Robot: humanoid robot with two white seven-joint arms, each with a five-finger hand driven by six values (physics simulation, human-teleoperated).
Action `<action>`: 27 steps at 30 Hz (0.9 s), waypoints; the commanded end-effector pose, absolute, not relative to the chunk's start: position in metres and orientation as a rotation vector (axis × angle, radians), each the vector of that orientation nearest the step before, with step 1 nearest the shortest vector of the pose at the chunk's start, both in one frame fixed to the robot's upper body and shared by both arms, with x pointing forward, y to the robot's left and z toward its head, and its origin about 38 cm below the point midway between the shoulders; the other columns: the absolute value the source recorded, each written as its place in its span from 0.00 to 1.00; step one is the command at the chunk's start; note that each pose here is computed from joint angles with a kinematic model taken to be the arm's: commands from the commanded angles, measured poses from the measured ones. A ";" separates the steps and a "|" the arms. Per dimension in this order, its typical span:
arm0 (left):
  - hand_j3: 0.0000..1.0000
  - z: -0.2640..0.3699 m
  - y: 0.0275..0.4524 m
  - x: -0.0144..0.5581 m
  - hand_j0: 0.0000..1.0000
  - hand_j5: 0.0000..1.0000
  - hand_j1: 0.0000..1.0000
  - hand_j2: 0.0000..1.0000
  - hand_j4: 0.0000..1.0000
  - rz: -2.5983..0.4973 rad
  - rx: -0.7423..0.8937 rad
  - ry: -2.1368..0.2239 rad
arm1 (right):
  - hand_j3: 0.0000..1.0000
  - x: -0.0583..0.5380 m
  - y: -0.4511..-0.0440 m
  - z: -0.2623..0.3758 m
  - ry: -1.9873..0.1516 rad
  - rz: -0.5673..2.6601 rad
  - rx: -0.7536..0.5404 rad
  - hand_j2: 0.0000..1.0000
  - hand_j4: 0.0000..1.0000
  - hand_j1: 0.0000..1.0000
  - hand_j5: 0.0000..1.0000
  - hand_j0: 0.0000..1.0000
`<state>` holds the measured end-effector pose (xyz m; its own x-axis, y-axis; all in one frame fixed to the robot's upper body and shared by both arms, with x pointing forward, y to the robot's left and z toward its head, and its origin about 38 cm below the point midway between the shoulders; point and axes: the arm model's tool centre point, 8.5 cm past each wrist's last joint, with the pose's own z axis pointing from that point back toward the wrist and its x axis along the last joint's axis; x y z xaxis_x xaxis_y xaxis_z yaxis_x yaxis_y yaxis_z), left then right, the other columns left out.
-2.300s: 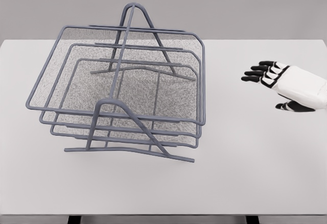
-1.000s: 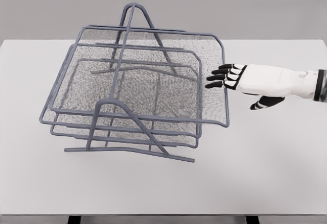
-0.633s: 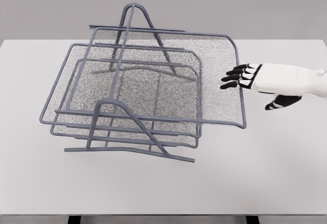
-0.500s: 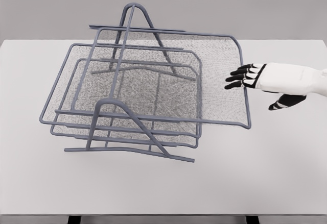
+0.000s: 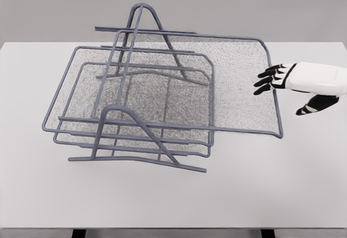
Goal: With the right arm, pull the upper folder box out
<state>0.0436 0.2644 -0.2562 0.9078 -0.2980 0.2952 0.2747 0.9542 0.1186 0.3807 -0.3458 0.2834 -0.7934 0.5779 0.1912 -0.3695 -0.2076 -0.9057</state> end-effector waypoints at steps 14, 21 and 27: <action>1.00 -0.256 0.264 0.043 1.00 1.00 1.00 1.00 1.00 -0.295 0.075 -0.316 | 1.00 0.383 -0.367 0.302 -1.363 2.126 -0.430 1.00 1.00 1.00 1.00 1.00; 1.00 -0.256 0.264 0.044 1.00 1.00 1.00 1.00 1.00 -0.295 0.075 -0.317 | 1.00 0.383 -0.371 0.334 -1.490 2.043 -0.453 1.00 1.00 1.00 1.00 1.00; 1.00 -0.256 0.264 0.044 1.00 1.00 1.00 1.00 1.00 -0.294 0.075 -0.317 | 1.00 0.387 -0.358 0.347 -1.595 2.011 -0.430 1.00 1.00 1.00 1.00 1.00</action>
<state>0.0435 0.2644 -0.2562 0.9077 -0.2982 0.2950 0.2750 0.9541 0.1185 0.3863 -0.3609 0.3461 -0.8023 0.5942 0.0575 -0.2073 -0.1870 -0.9602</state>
